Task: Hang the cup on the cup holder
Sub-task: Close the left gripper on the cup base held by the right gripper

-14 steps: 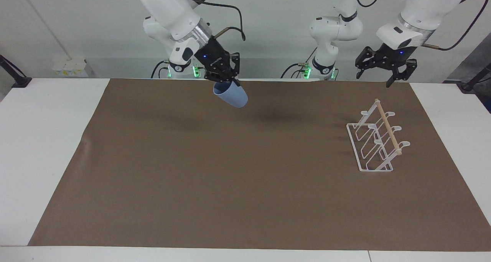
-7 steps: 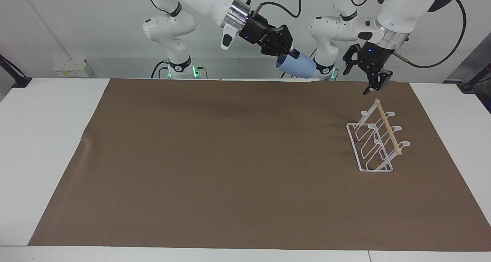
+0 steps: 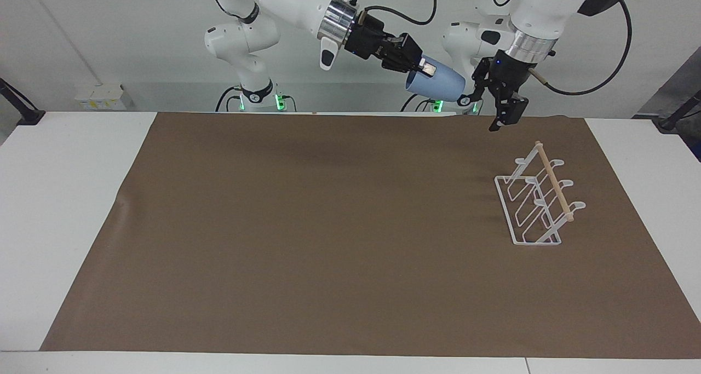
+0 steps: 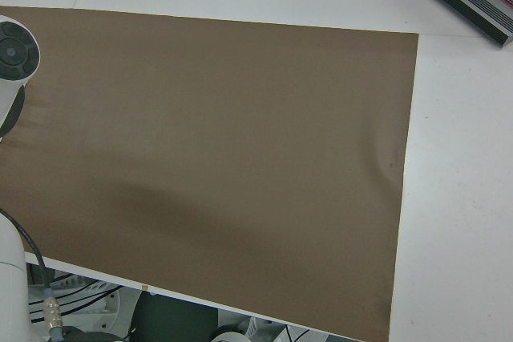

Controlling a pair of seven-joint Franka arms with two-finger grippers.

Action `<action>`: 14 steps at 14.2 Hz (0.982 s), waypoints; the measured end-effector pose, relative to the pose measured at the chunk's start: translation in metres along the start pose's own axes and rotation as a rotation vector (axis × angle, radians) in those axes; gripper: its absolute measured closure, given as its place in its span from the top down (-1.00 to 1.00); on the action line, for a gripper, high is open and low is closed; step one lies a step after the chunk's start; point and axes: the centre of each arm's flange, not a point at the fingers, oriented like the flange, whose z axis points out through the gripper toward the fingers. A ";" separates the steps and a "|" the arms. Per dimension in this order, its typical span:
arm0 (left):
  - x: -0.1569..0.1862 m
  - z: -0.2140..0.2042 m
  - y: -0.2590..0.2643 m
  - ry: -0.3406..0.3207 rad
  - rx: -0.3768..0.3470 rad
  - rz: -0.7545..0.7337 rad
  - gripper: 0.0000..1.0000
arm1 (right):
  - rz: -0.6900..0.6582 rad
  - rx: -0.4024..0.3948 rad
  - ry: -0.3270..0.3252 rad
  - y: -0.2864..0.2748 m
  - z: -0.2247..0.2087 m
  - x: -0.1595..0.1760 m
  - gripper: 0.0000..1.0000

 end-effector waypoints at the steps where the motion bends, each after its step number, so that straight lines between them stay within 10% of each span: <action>1: 0.001 0.000 0.000 0.022 -0.009 0.027 1.00 | 0.001 0.000 0.000 0.000 0.000 0.000 -0.89; 14: 0.040 -0.011 0.025 0.183 -0.053 0.168 1.00 | 0.007 -0.008 0.002 0.004 0.002 0.003 -0.89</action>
